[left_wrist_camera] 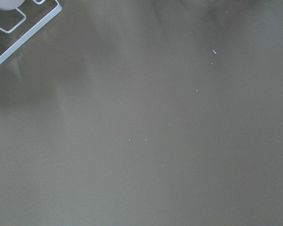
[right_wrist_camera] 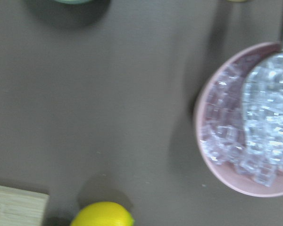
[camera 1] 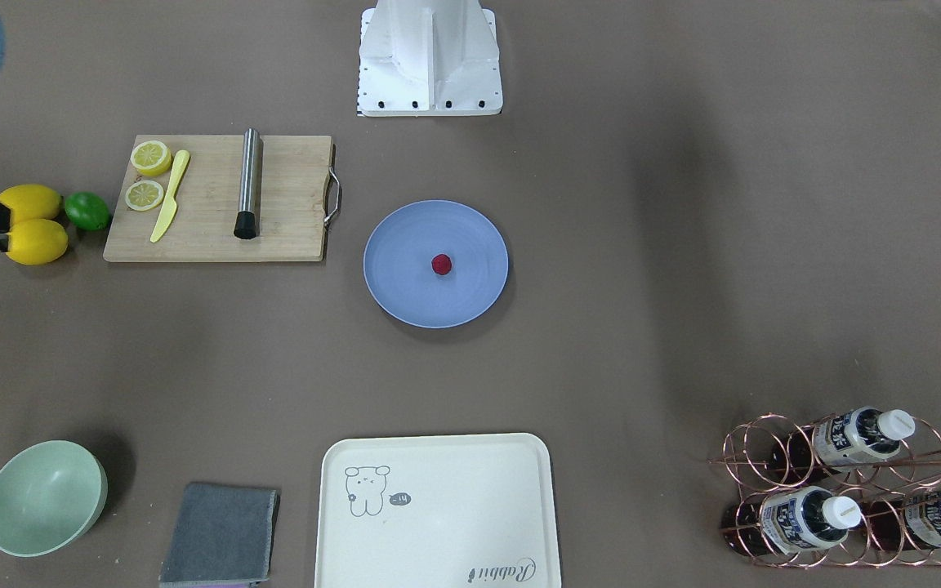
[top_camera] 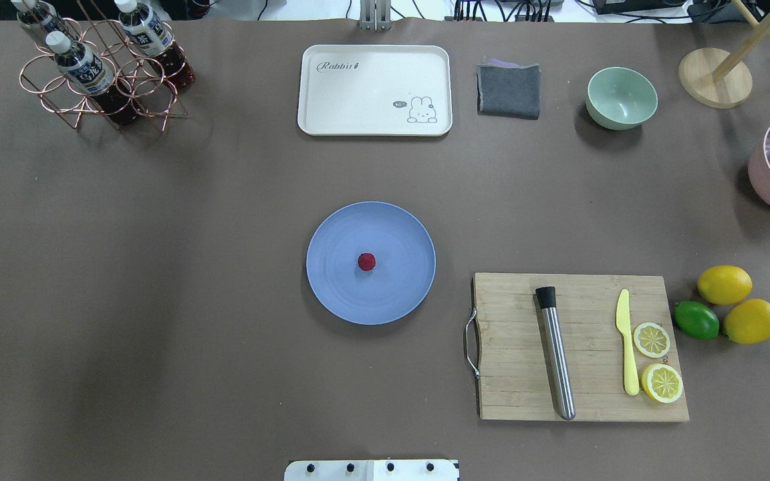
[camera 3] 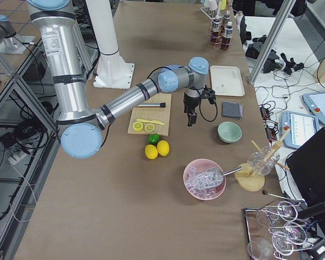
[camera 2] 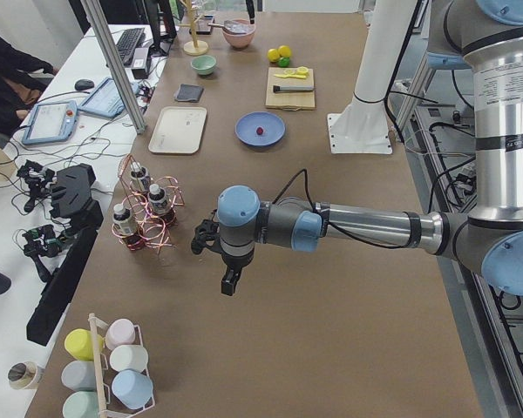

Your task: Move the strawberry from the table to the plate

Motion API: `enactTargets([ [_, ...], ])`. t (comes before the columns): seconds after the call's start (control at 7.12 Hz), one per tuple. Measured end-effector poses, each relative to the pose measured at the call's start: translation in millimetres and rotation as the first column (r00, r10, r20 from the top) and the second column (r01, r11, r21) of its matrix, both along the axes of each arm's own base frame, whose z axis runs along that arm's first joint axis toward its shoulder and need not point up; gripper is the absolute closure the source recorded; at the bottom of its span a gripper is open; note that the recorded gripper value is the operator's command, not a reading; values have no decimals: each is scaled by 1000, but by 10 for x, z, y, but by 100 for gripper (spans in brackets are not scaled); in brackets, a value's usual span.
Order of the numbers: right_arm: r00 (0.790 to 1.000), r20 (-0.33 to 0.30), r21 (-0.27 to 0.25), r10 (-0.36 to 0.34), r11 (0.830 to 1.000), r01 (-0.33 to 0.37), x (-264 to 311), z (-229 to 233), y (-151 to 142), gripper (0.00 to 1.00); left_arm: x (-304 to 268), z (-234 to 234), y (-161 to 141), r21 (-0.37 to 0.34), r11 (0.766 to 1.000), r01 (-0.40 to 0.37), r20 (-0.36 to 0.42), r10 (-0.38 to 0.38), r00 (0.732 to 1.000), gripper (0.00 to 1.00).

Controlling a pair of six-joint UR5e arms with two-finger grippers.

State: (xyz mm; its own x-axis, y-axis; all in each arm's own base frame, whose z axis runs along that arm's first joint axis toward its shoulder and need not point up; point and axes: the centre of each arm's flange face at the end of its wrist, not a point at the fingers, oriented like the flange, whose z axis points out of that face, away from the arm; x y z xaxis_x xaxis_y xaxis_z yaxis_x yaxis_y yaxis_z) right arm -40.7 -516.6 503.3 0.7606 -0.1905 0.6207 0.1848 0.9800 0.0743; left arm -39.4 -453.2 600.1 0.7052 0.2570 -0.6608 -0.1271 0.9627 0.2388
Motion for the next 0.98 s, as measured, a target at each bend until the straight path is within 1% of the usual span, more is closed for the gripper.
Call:
enactTargets([
  [0.14, 1000, 25, -13, -7, 1000, 7, 541, 460, 24, 0, 12, -22, -71, -16, 1000, -2, 0, 2, 1000, 2],
  [0.28, 999, 37, -31, -1, 1000, 3, 855, 791, 61, 0, 19, 23, -88, -29, 1000, -5, 0, 5, 1000, 2],
  [0.42, 999, 44, -52, 12, 999, -10, 1038, 1031, 108, 0, 20, 96, -72, -41, 999, -8, 1, 8, 1000, 2],
  [0.7, 998, 50, -83, 37, 996, -33, 1187, 1253, 207, 0, 8, 185, -33, -54, 999, -7, 0, 7, 1000, 2],
  [0.98, 997, 57, -95, 58, 994, -52, 1267, 1305, 255, 0, -3, 196, -30, -57, 998, -4, -1, 4, 1000, 2],
])
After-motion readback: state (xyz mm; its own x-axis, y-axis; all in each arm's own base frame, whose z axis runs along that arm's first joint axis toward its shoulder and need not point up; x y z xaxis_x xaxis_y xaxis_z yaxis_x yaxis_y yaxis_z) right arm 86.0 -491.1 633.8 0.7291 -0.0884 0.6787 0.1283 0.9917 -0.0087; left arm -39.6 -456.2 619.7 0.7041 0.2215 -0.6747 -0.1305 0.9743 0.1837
